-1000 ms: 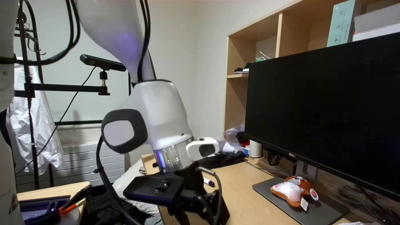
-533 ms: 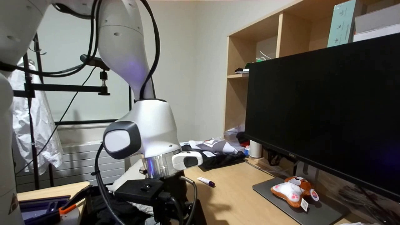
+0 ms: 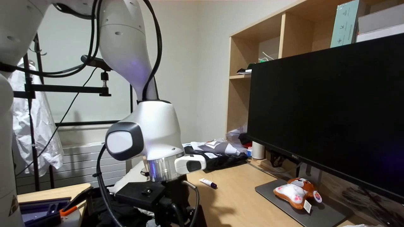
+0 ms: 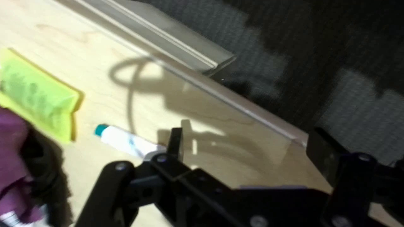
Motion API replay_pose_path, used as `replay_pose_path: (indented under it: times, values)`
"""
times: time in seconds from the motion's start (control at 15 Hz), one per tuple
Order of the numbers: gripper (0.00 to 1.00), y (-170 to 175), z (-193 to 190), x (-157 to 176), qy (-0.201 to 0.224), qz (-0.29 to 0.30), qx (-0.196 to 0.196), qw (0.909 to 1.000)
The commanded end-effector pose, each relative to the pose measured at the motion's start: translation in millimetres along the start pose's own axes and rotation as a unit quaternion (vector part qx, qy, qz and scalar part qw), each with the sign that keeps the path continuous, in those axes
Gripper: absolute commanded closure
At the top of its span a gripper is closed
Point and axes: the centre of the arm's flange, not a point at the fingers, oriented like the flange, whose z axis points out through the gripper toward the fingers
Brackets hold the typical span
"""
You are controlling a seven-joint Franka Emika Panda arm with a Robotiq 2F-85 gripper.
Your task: Move the yellow object to the right
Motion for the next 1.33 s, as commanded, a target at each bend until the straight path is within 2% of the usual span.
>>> replay_pose_path:
  times: [0.0, 0.2, 0.4, 0.53, 0.73, 0.87, 1.0, 1.13, 1.27]
  values:
    - [0.0, 1, -4, 15, -0.016, 0.009, 0.105, 0.9943]
    - [0.0, 4, -8, 31, -0.033, 0.019, 0.196, 0.9799]
    - [0.0, 8, -15, 41, -0.044, 0.028, 0.283, 0.9578]
    - [0.0, 9, -26, 44, -0.051, 0.036, 0.323, 0.9443]
    - [0.0, 10, -52, 40, -0.029, 0.051, 0.392, 0.9182]
    - [0.0, 9, -68, 32, 0.007, 0.059, 0.427, 0.9023]
    - [0.0, 6, -81, 26, 0.06, 0.061, 0.43, 0.8988]
    - [0.0, 1, -86, 24, 0.108, 0.05, 0.411, 0.904]
    - [0.0, -3, -90, 23, 0.131, 0.039, 0.395, 0.9086]
